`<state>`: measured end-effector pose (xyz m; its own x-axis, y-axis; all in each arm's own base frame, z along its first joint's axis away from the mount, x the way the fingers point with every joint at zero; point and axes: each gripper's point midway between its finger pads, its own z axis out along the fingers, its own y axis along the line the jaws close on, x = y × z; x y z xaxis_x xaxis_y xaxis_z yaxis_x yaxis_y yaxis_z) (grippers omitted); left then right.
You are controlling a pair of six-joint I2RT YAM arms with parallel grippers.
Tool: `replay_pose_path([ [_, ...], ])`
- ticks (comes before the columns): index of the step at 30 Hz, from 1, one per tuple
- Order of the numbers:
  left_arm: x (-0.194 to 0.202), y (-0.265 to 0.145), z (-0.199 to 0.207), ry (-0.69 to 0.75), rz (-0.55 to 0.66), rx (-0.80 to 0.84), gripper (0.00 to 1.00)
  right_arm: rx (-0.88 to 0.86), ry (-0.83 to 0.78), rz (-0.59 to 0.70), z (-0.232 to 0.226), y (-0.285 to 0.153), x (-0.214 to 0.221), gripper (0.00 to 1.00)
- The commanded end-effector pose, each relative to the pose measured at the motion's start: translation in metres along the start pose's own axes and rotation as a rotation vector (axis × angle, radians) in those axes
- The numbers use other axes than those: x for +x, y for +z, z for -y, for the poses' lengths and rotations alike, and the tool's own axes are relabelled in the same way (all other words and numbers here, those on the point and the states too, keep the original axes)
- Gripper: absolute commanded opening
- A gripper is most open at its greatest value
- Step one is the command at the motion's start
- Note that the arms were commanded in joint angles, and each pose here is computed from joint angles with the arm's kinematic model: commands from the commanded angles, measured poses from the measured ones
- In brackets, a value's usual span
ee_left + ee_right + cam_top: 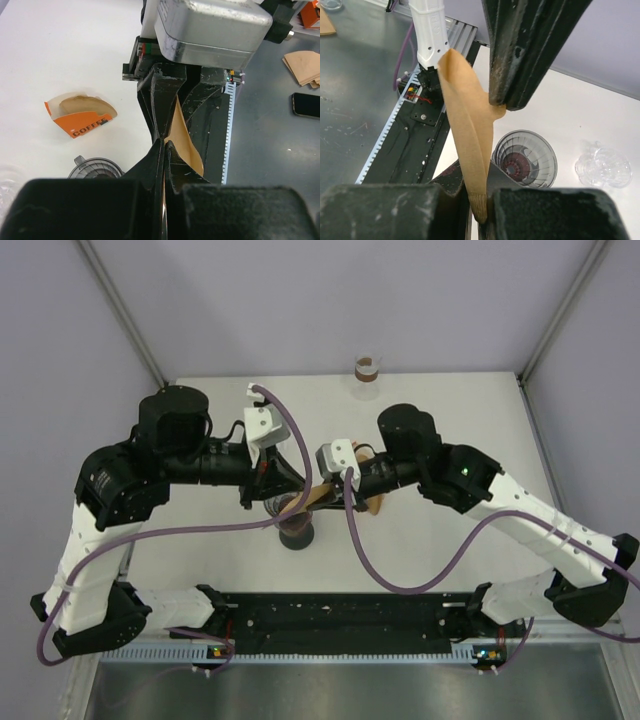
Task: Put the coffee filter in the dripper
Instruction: Adjust the coffee filter.
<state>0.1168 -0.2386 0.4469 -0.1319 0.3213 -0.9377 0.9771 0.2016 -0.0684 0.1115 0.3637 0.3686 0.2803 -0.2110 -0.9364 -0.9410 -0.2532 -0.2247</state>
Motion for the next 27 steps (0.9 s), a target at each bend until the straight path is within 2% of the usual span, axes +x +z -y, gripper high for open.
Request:
replay_pose_path([
  [1,0.000,-0.005,0.007,0.030,0.007,0.027,0.00,0.019,-0.045,0.040,0.006,-0.002,-0.021,0.00],
  [7,-0.004,-0.007,0.012,0.028,0.019,0.044,0.00,0.045,-0.030,0.027,0.011,-0.002,-0.020,0.00],
  [14,-0.006,-0.007,0.016,0.017,0.028,0.067,0.09,0.054,-0.023,0.025,0.013,-0.002,-0.020,0.00],
  [23,0.002,-0.004,0.008,0.010,0.004,0.026,0.10,0.060,-0.020,0.021,0.015,-0.002,-0.019,0.00],
  [27,0.001,-0.004,0.008,0.008,0.005,0.027,0.17,0.066,-0.019,0.016,0.016,-0.001,-0.019,0.00],
])
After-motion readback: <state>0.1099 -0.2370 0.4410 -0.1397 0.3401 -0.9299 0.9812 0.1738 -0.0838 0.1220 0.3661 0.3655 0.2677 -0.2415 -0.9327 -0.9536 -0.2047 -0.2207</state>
